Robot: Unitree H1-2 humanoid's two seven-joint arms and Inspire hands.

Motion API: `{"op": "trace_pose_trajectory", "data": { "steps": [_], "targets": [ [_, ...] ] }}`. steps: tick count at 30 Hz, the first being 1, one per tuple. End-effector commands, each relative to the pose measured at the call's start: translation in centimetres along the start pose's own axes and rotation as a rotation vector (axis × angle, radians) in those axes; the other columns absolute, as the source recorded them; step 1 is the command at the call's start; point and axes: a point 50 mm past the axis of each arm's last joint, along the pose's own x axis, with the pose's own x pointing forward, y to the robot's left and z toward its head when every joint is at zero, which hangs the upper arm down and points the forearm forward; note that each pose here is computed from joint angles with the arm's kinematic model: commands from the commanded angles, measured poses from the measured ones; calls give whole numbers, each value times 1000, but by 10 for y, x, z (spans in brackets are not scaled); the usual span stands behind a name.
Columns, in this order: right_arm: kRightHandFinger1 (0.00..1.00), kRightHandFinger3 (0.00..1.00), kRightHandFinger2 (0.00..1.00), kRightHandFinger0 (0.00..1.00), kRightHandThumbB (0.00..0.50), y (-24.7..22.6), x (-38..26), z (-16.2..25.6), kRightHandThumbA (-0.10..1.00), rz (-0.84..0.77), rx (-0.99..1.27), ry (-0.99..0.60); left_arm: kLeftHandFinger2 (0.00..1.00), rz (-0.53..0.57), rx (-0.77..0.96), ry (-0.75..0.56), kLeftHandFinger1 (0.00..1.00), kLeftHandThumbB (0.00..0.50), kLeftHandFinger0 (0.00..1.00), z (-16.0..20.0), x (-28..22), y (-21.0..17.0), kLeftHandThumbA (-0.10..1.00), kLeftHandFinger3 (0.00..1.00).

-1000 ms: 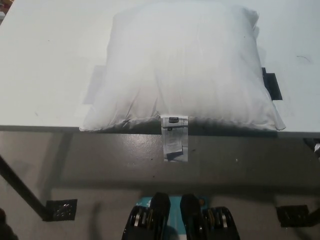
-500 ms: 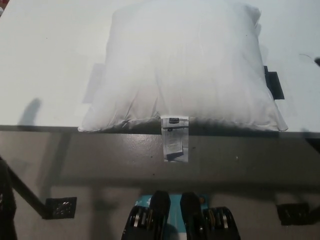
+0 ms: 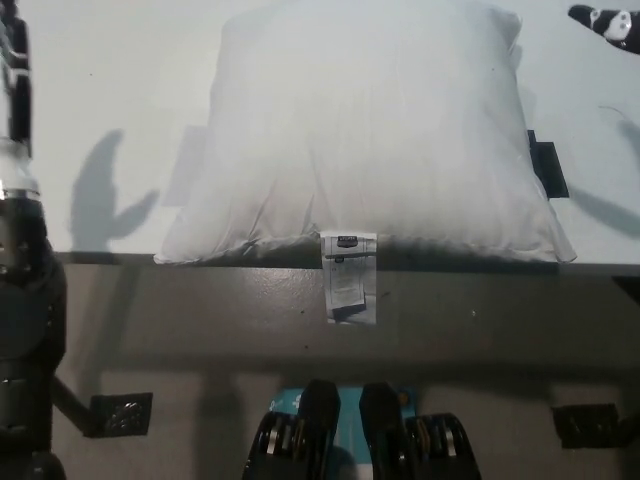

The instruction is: The robot uses both hands to lift the pillow and then drops it on the table

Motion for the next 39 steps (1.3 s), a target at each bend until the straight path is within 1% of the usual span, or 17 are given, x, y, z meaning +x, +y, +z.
{"op": "trace_pose_trajectory", "data": {
  "steps": [1,2,4,5,6,9,10,14,16,18,21,23,24,30,33,38,39],
  "targets": [
    [1000,1000,1000,1000,330,2,24,22,1000,23,67,-74,1000,45,35,-67,1000,115,1000,18,28,2,1000,1000],
    [1000,1000,1000,1000,326,10,29,18,1000,31,82,-61,1000,17,55,-62,1000,87,1000,17,28,-4,1000,1000],
    [1000,1000,1000,1000,314,17,33,15,1000,33,94,-50,1000,5,60,-46,1000,103,1000,14,28,-8,1000,1000],
    [1000,1000,1000,1000,283,20,36,12,1000,32,106,-33,1000,-6,69,-40,1000,134,1000,13,29,-11,1000,1000],
    [1000,1000,1000,1000,284,30,40,5,1000,34,128,7,1000,-27,68,-21,1000,147,1000,11,29,-20,1000,1000],
    [1000,1000,1000,1000,264,42,38,-8,1000,45,110,32,1000,-52,58,7,1000,143,1000,4,24,-28,1000,1000],
    [1000,1000,1000,1000,246,49,35,-16,1000,44,87,46,1000,-78,84,18,1000,95,1000,0,20,-33,1000,1000],
    [1000,1000,1000,1000,234,70,27,-35,1000,60,46,99,1000,-111,99,76,1000,93,1000,-15,6,-45,1000,1000],
    [1000,1000,1000,1000,209,77,27,-43,1000,77,56,115,1000,-107,73,101,1000,96,1000,-19,3,-48,1000,1000],
    [1000,1000,1000,1000,235,88,24,-53,1000,89,84,149,1000,-109,53,125,1000,110,1000,-23,0,-51,1000,1000],
    [1000,1000,1000,1000,235,107,12,-76,1000,120,131,204,1000,-121,30,163,1000,86,1000,-28,-5,-57,1000,1000],
    [1000,1000,1000,1000,227,123,2,-92,1000,146,174,252,1000,-130,13,187,1000,75,1000,-31,-9,-62,1000,1000],
    [1000,1000,1000,1000,199,127,-1,-96,1000,151,178,256,1000,-120,6,195,1000,56,1000,-33,-11,-64,1000,1000],
    [1000,1000,1000,1000,191,162,-25,-120,1000,169,234,348,1000,-118,-81,253,1000,88,1000,-38,-27,-83,1000,1000],
    [1000,1000,1000,1000,168,172,-34,-129,1000,176,233,380,1000,-129,-120,239,1000,95,1000,-32,-31,-97,1000,1000],
    [1000,1000,1000,1000,169,169,-32,-143,1000,162,260,396,1000,-128,-151,202,1000,96,1000,-17,-21,-107,1000,1000],
    [1000,1000,1000,1000,169,169,-31,-144,1000,158,266,395,1000,-131,-156,192,1000,111,1000,-13,-17,-108,1000,1000]
  ]
}}
